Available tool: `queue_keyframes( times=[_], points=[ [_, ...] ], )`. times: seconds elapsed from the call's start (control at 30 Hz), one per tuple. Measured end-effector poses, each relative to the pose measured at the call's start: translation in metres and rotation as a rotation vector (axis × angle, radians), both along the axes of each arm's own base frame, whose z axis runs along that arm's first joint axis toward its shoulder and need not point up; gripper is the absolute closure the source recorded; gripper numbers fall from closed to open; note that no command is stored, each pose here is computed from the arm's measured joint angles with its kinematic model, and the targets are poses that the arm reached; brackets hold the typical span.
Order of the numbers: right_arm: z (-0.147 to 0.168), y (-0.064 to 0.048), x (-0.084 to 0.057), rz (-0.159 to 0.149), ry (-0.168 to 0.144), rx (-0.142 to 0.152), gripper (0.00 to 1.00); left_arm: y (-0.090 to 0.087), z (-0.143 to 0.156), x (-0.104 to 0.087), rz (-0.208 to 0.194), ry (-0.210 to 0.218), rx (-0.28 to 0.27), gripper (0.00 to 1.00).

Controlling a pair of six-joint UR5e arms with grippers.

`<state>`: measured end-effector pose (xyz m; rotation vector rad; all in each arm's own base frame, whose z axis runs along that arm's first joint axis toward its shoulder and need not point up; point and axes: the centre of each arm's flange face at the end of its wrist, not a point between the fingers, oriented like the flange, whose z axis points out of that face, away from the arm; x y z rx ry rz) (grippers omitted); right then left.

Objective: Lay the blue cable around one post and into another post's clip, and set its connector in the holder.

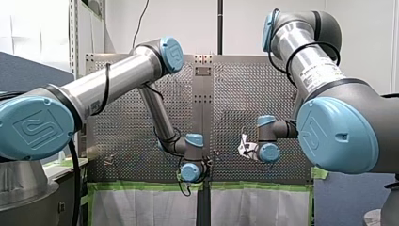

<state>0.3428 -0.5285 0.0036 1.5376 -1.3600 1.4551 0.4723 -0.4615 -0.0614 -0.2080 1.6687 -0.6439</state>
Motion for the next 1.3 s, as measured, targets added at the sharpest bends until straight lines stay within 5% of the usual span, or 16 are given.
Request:
queue_keyframes(
  times=[0.4,0.73,1.3],
  points=[
    [-0.027,-0.003,-0.001,0.000,0.021,0.046,1.00,0.006,0.005,0.022,0.016,-0.005,-0.005,1.00],
    [-0.025,-0.014,-0.005,-0.013,0.013,0.036,1.00,0.009,0.011,0.037,0.026,-0.021,-0.014,1.00],
    [-0.021,-0.042,-0.036,-0.059,0.000,0.027,1.00,0.009,0.014,0.045,0.005,-0.030,-0.018,1.00]
  ],
)
